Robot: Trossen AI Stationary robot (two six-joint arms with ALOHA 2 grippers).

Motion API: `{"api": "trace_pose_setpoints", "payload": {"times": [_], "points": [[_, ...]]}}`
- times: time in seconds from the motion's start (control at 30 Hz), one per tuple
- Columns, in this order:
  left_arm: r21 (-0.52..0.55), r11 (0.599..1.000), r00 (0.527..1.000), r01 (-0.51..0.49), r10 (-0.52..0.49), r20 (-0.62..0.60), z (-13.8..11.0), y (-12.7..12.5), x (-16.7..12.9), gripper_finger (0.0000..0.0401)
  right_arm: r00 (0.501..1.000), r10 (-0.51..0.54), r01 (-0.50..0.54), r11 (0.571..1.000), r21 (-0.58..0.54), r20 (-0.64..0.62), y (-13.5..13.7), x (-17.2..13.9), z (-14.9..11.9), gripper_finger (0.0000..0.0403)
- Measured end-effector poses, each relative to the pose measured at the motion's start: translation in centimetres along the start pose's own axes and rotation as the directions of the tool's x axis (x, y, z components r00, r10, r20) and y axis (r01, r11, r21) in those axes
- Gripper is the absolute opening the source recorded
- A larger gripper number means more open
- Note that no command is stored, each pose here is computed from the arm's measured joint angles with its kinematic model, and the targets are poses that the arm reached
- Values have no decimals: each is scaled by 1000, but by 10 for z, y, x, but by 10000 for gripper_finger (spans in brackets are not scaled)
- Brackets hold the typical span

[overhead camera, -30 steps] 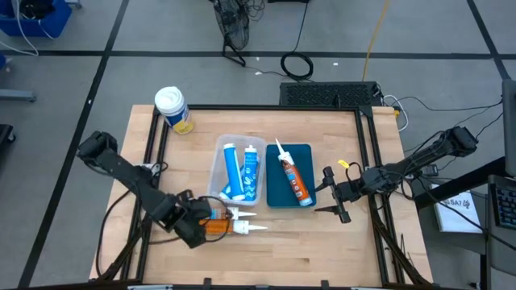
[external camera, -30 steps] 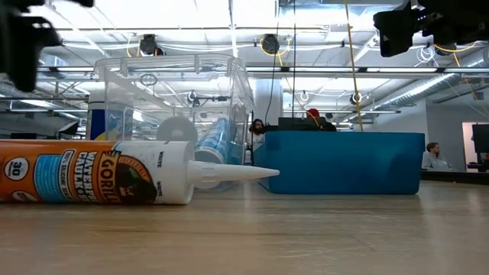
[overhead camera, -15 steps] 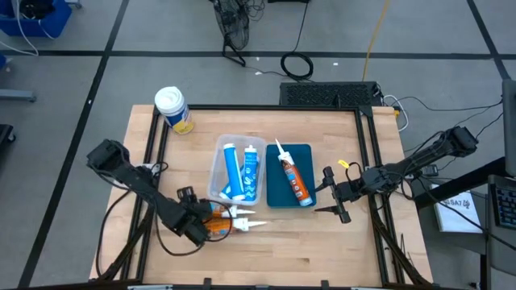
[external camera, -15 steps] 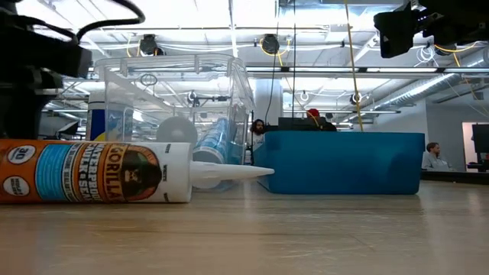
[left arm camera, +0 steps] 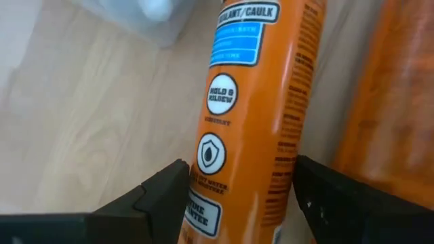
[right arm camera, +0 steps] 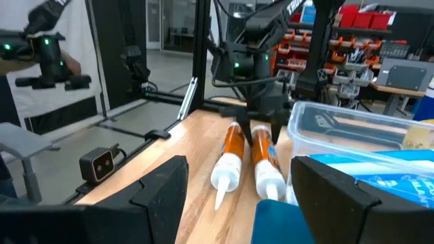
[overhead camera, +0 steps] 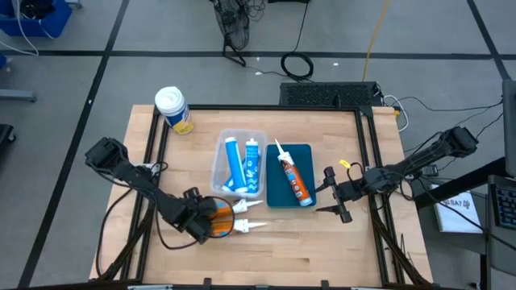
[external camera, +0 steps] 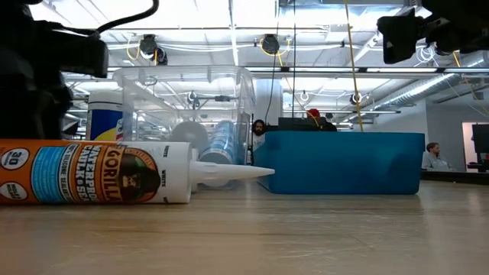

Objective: Pick & place silicon tubes, Sealant and Lysol wipes
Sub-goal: Put the top orange sealant into the blue bin

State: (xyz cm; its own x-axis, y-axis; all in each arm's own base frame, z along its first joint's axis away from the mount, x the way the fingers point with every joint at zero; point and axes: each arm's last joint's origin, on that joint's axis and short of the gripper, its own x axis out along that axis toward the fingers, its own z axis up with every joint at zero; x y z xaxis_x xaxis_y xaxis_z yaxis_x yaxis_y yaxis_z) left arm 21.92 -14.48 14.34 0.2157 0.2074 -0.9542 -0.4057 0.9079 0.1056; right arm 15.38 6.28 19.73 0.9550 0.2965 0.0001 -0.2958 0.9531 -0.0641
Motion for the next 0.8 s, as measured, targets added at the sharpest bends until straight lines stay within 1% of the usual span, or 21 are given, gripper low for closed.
{"api": "trace_pose_setpoints", "payload": {"times": [0.13,0.23,0.4,0.63,0.73,0.8], "points": [[-7,1000,1000,22,-22,-13,0,-1,1,253,999,-3,3,1000,4,37,0,-3,-3,242],[11,998,997,64,-64,-40,0,-3,2,249,999,-5,4,1000,6,50,0,-3,-2,242],[95,987,990,127,-121,-71,0,-7,0,207,999,-5,5,1000,6,51,0,-3,-2,242],[200,973,994,111,-106,-36,10,-13,-10,207,998,-6,6,1000,7,58,0,-3,-1,242],[230,967,994,110,-106,-31,18,-16,-20,207,998,-6,6,1000,7,58,0,-3,-1,242],[256,959,992,124,-124,-17,26,-19,-29,207,998,-7,6,1000,7,58,0,-3,-1,242]]}}
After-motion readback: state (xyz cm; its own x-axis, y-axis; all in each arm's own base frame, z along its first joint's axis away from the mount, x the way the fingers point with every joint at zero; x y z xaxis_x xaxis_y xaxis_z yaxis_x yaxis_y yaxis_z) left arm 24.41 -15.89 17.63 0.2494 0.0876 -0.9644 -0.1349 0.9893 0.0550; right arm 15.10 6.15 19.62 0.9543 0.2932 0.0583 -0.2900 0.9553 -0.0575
